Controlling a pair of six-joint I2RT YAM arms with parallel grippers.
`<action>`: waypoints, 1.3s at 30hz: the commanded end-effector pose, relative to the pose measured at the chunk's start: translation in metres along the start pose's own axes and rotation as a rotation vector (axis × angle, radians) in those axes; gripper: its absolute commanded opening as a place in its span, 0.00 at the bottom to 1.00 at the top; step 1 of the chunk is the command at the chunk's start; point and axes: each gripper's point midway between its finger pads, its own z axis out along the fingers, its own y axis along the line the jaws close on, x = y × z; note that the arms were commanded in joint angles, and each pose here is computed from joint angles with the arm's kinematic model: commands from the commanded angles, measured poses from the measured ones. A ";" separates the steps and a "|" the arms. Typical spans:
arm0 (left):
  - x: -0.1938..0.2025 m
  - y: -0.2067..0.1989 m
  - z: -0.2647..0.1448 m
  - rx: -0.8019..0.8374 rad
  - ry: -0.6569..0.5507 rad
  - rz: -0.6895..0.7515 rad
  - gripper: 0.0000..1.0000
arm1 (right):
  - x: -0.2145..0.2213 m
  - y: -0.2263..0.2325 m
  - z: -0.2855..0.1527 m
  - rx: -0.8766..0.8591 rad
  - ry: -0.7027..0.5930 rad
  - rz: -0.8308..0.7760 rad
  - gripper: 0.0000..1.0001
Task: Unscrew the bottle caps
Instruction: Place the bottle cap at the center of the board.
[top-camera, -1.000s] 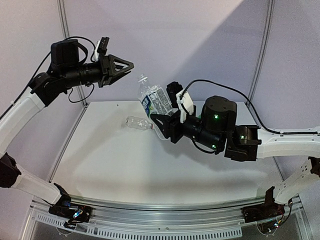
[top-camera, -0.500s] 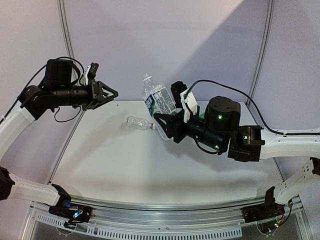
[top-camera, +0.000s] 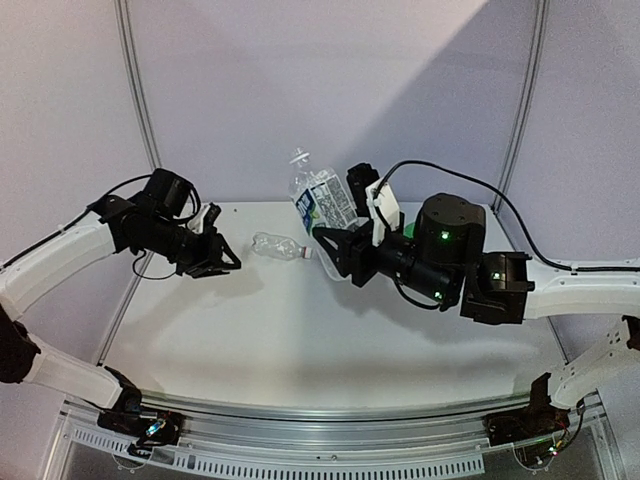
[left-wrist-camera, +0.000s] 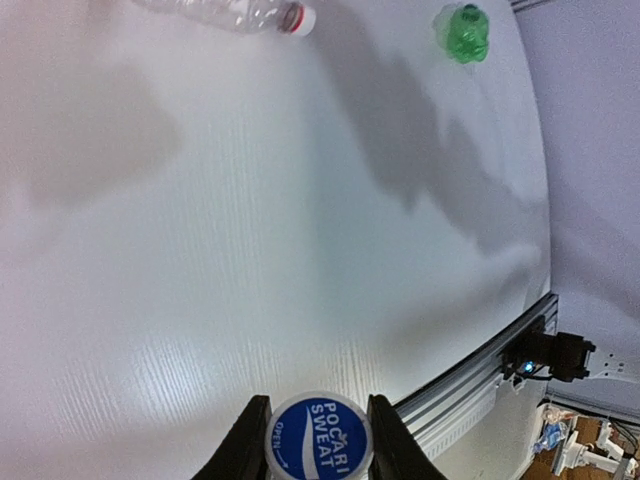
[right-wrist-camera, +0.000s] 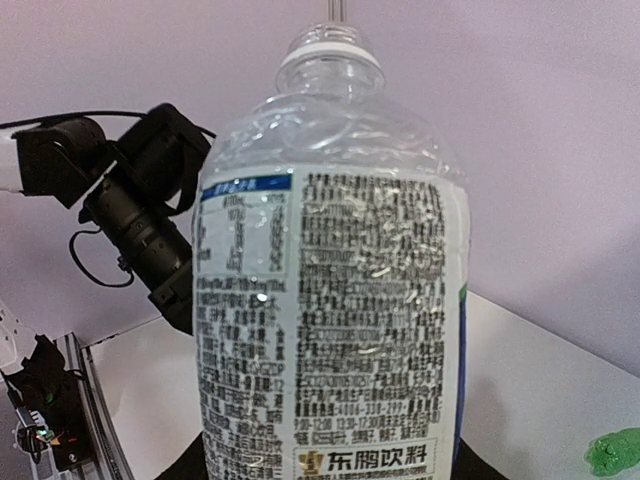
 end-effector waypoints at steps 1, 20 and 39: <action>0.017 0.028 0.026 -0.051 0.096 -0.013 0.27 | -0.003 -0.007 -0.009 0.027 -0.006 0.017 0.00; 0.039 0.100 0.088 -0.240 0.264 -0.036 0.31 | -0.004 -0.016 -0.017 0.059 -0.009 0.024 0.00; 0.046 0.136 0.127 -0.333 0.311 -0.054 0.43 | -0.012 -0.013 -0.011 0.059 -0.006 -0.013 0.00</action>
